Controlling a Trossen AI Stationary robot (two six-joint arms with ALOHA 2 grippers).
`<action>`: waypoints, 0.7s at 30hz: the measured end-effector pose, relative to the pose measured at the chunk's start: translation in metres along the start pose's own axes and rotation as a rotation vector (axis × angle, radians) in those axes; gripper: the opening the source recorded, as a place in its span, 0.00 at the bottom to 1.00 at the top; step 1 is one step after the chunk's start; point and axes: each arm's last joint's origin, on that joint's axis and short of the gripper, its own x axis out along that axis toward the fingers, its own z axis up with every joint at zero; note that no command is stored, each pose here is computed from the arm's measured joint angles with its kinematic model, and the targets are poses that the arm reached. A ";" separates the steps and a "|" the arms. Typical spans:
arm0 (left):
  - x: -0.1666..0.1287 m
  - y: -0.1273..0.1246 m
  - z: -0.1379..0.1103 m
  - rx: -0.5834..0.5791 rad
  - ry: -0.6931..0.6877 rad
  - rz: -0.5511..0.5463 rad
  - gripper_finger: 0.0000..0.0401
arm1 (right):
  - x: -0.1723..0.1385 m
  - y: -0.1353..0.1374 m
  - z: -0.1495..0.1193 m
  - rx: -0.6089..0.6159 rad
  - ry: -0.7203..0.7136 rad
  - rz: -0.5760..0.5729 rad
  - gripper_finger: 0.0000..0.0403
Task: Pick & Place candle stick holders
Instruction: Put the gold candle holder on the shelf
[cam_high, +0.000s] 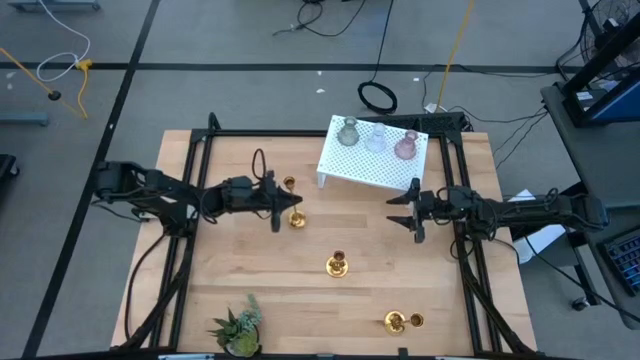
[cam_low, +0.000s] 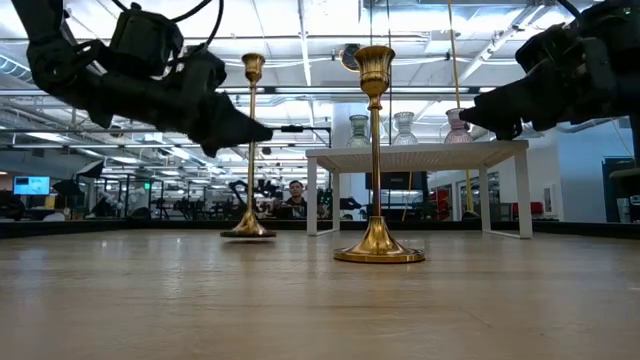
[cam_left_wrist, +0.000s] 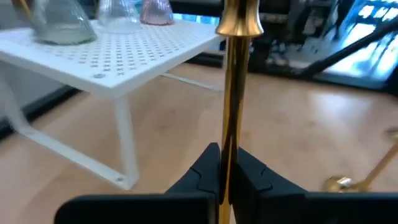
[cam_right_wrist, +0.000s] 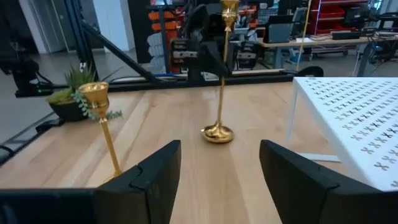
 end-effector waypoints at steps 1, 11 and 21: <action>0.002 -0.002 0.003 -0.025 -0.007 -0.026 0.04 | 0.000 0.000 0.000 0.000 0.002 0.001 0.52; 0.039 -0.046 0.098 0.157 -0.178 -0.120 0.04 | 0.000 0.001 0.006 -0.039 -0.062 0.015 0.52; 0.062 -0.012 0.186 0.235 -0.222 -0.025 0.03 | 0.000 0.002 0.009 -0.100 -0.097 0.011 0.52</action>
